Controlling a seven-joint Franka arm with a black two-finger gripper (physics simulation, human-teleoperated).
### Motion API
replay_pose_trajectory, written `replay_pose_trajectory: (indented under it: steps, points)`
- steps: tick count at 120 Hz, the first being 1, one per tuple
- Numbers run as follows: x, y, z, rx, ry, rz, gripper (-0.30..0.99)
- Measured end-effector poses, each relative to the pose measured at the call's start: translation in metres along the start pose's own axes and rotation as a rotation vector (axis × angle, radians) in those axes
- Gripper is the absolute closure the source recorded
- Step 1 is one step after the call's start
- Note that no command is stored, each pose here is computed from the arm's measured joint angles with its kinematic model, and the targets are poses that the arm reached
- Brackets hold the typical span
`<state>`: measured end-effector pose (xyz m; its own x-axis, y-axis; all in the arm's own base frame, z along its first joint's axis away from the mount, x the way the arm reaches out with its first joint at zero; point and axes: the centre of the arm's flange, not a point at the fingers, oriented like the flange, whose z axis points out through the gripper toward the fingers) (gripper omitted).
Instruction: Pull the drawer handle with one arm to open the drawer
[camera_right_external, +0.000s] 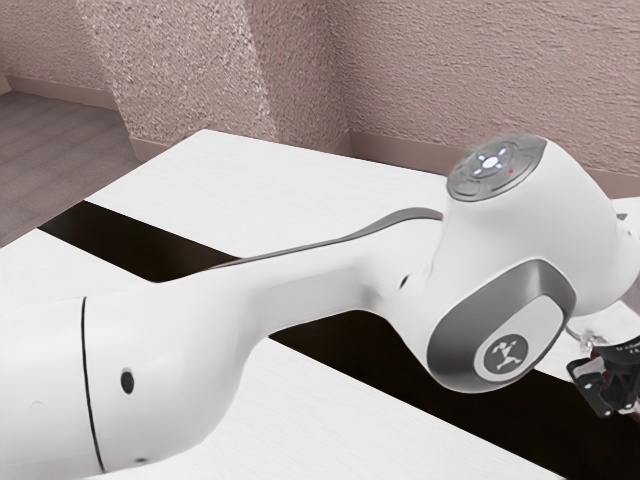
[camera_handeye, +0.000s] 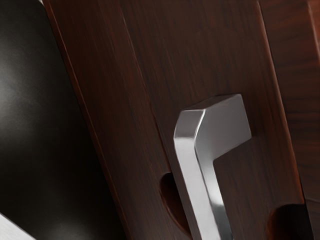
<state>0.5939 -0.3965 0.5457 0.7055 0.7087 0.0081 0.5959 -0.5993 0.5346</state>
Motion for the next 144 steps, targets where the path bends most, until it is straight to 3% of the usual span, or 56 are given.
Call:
replay_pose_trajectory:
  steps: [32, 78, 144]
  points:
    - [0.0008, -0.0016, 0.0078, 0.009, -0.002, -0.002, 0.01]
    - [0.0005, -0.0018, 0.0098, 0.010, -0.002, 0.001, 0.13]
    - [0.0017, 0.0000, 0.0006, 0.003, -0.007, -0.011, 0.55]
